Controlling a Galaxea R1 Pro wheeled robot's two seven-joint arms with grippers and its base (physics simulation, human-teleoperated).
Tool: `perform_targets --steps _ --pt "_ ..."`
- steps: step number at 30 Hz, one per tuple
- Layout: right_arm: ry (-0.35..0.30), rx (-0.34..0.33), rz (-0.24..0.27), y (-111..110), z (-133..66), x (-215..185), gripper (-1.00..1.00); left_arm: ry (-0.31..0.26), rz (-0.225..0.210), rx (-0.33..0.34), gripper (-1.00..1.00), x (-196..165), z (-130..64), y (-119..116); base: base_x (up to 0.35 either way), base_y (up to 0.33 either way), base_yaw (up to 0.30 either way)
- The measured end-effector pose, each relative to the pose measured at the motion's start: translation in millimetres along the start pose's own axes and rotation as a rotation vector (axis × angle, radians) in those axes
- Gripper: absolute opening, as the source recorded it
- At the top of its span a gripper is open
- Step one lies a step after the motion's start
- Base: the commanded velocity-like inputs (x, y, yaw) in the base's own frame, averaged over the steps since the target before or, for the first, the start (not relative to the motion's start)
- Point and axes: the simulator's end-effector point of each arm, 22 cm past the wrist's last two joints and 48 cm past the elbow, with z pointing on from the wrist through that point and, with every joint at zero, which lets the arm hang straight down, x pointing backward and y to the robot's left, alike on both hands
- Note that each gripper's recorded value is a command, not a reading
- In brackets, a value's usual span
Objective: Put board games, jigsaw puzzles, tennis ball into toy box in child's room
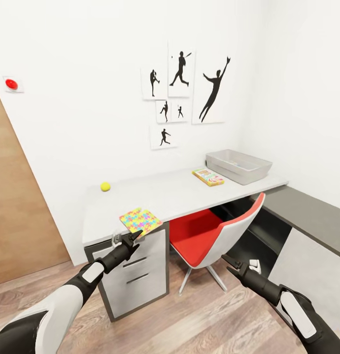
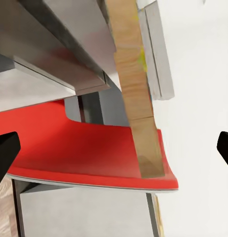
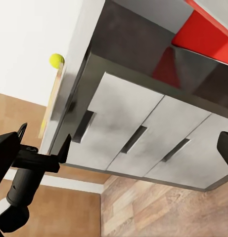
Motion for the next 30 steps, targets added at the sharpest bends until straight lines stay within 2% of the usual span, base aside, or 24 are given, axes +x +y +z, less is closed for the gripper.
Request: perform_targets --steps 30 --pt "0.0 0.001 0.0 6.1 -0.5 -2.4 1.0 -0.002 0.002 0.001 1.0 -2.5 -0.3 -7.1 0.002 0.0 0.0"
